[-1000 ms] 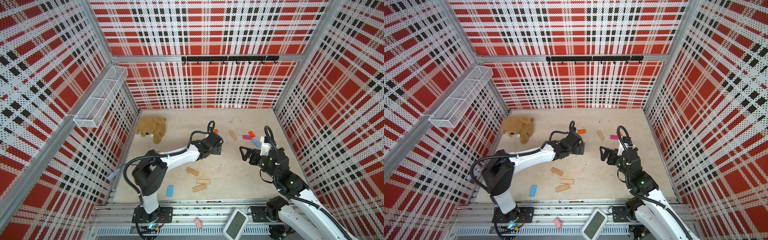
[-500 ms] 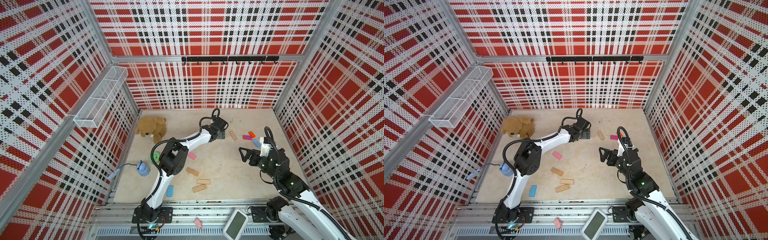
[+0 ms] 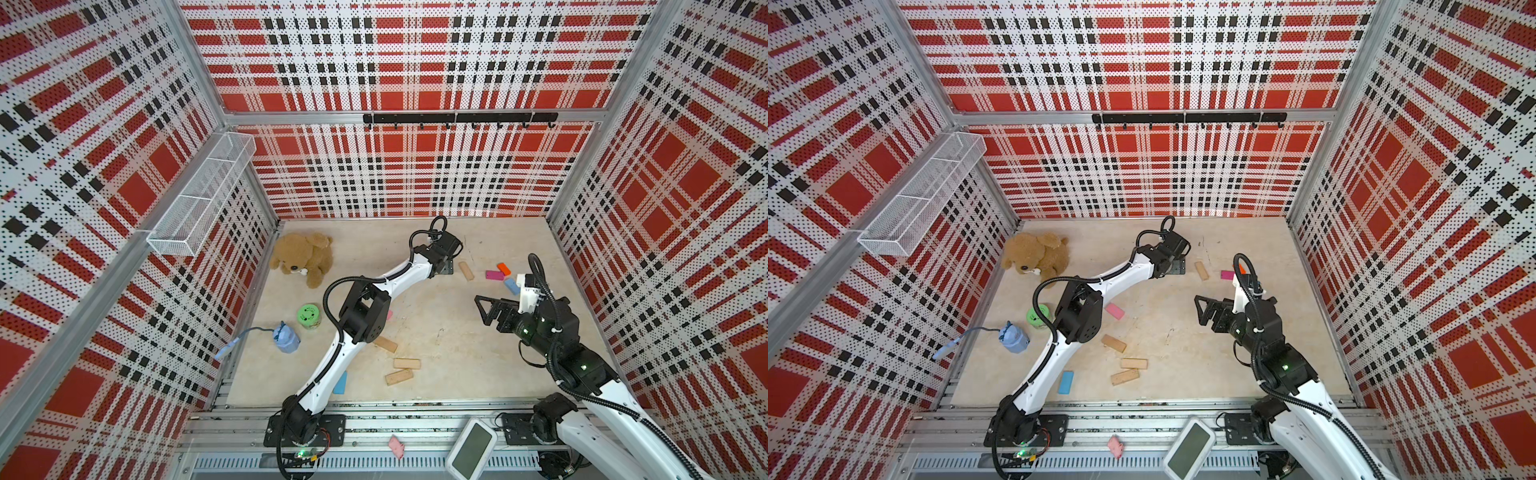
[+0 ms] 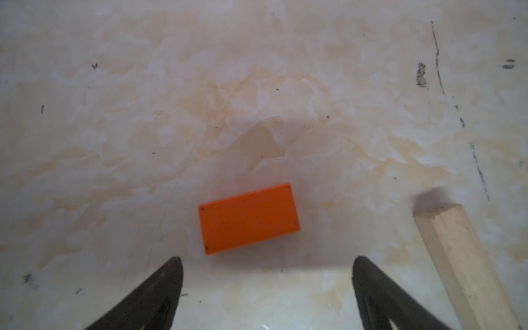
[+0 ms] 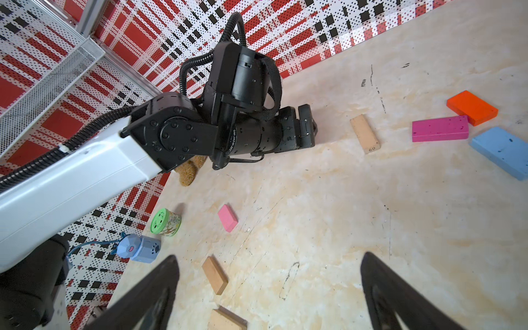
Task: Assemble the letter p with building blocks
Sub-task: Move the building block to the center of the board.
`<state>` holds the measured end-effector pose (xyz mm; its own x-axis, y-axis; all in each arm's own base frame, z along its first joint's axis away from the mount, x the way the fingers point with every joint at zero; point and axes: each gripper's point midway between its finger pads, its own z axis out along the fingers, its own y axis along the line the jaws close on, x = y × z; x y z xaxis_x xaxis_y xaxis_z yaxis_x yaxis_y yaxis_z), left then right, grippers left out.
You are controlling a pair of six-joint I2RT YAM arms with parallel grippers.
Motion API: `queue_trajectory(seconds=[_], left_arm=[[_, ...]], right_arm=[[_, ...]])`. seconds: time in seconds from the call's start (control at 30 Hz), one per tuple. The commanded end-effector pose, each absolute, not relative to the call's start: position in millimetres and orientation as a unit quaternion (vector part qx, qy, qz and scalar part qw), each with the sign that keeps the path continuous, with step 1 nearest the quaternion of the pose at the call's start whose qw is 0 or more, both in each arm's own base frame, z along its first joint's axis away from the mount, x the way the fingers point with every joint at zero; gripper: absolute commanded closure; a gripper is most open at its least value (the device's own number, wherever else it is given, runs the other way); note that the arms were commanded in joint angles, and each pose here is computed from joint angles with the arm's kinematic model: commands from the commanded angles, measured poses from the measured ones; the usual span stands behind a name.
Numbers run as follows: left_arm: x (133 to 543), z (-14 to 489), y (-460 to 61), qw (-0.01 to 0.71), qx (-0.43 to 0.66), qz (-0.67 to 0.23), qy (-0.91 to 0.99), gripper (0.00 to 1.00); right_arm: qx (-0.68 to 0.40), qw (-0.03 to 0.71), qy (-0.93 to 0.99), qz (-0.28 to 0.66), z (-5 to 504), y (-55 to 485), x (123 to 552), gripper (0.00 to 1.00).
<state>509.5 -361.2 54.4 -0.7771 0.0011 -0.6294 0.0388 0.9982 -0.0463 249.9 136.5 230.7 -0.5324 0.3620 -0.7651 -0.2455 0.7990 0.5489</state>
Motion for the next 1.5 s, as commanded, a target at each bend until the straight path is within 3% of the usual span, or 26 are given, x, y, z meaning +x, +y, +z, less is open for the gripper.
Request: queue_trajectory(seconds=[0.0,0.33,1.0,1.33,1.47], left_arm=[[516.6,39.8,-352.8,0.319,-0.007,-0.024,0.948,0.08],[532.2,29.8,-348.8,0.304,-0.019,-0.046,0.951,0.15],[536.9,19.6,-336.0,0.293,-0.012,-0.029,0.956,0.4],[502.8,84.8,-324.5,0.356,0.01,-0.02,0.934,0.45],[478.2,82.6,-310.8,0.355,0.01,-0.03,0.934,0.46]], right_arm=[[0.027,0.493,0.803,0.335,241.5,142.8,250.2,0.0],[0.021,0.49,0.801,0.343,242.1,146.9,249.7,0.0],[0.014,0.489,0.799,0.349,243.4,150.4,248.2,0.0],[0.004,0.487,0.796,0.36,248.0,153.9,242.0,0.0],[0.0,0.483,0.795,0.367,248.6,157.4,240.4,0.0]])
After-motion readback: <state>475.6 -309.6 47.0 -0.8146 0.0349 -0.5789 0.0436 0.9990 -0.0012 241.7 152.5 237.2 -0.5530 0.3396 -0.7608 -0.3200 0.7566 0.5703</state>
